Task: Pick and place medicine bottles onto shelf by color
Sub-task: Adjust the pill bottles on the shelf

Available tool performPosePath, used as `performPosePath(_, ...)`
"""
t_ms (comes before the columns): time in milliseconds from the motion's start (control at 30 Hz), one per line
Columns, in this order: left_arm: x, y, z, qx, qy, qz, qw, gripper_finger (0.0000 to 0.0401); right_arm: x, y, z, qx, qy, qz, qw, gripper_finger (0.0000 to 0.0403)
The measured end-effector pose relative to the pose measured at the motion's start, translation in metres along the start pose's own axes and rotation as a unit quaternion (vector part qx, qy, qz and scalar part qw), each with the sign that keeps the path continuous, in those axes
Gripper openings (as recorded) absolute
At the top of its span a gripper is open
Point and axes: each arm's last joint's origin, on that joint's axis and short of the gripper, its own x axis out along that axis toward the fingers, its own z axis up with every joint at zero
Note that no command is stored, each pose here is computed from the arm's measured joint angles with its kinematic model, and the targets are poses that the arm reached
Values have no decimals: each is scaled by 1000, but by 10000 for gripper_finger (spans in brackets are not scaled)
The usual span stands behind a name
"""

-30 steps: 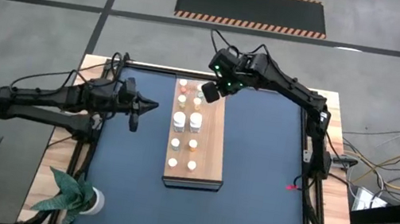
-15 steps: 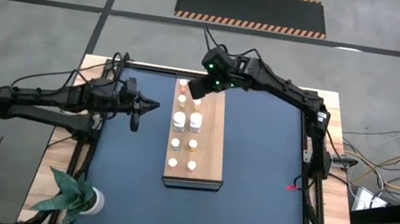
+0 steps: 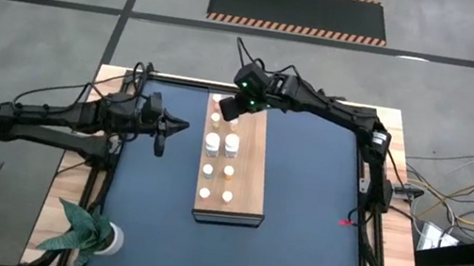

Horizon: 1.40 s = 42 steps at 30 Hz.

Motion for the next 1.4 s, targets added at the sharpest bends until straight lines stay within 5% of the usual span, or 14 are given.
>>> performPosePath(733, 0, 0, 0, 0, 0, 0, 1000, 0, 7, -7, 2, -18, -31, -41, 999, 9)
performPosePath(1400, 0, 0, 0, 0, 0, 0, 1000, 0, 4, -2, 8, -14, -43, -5, 999, 9)
